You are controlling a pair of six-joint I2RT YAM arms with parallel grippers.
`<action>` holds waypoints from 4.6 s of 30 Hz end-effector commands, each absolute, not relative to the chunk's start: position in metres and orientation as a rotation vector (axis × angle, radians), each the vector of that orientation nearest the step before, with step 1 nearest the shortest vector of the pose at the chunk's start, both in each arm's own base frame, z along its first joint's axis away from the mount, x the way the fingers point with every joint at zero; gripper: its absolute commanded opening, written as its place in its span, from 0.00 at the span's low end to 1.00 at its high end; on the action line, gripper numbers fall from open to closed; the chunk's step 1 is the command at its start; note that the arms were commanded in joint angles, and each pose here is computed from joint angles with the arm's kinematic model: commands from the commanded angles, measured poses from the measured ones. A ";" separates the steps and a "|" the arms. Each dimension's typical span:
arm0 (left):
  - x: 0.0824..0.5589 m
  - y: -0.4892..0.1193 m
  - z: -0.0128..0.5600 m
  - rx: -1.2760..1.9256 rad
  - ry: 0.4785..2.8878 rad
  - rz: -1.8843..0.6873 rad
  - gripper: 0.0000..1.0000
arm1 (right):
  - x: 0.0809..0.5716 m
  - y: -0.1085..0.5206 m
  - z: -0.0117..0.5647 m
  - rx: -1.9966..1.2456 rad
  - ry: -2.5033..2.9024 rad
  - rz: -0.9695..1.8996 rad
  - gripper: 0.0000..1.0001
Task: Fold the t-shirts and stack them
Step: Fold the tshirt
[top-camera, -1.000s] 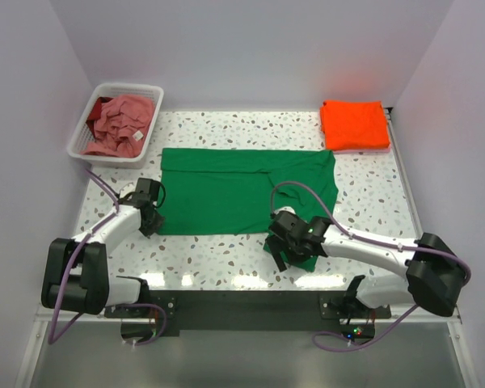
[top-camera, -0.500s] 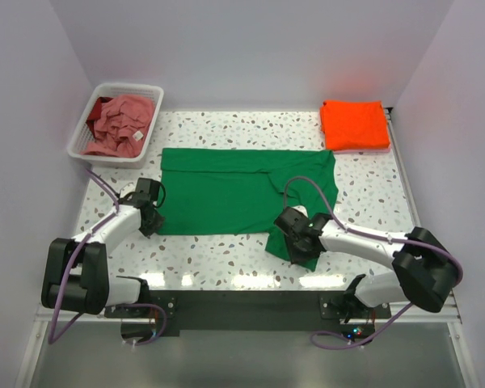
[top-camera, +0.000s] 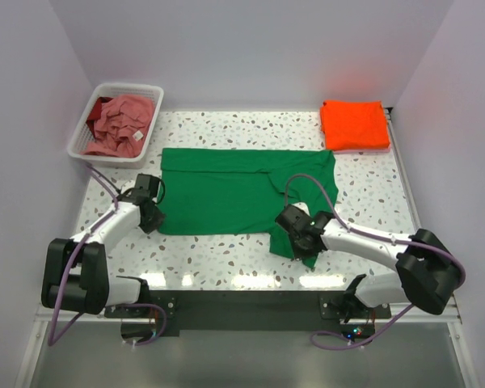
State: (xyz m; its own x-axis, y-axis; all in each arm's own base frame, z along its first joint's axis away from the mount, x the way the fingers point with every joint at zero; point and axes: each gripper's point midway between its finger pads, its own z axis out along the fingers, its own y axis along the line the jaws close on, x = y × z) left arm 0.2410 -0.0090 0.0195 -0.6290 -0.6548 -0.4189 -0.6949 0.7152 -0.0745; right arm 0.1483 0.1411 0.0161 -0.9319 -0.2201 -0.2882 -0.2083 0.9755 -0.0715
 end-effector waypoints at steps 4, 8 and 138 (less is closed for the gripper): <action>0.264 -0.015 0.045 -1.007 2.463 0.058 0.00 | 0.196 0.135 0.067 -0.275 2.645 -0.159 0.00; 0.276 -0.017 0.056 -1.002 2.440 0.035 0.00 | 0.227 0.131 0.102 -0.223 2.541 -0.202 0.00; 0.348 -0.071 0.093 -0.670 2.503 -0.032 1.00 | 0.523 0.223 0.121 0.349 2.301 0.551 0.99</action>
State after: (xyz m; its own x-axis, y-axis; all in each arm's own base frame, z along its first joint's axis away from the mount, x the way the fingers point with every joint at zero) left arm 0.3351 -0.0698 0.0731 -0.7647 -0.4652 -0.4459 -0.4608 0.8785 -0.1261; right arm 0.5238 0.2345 0.0911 -0.7395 0.3656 -0.5653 0.0453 0.8648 0.5001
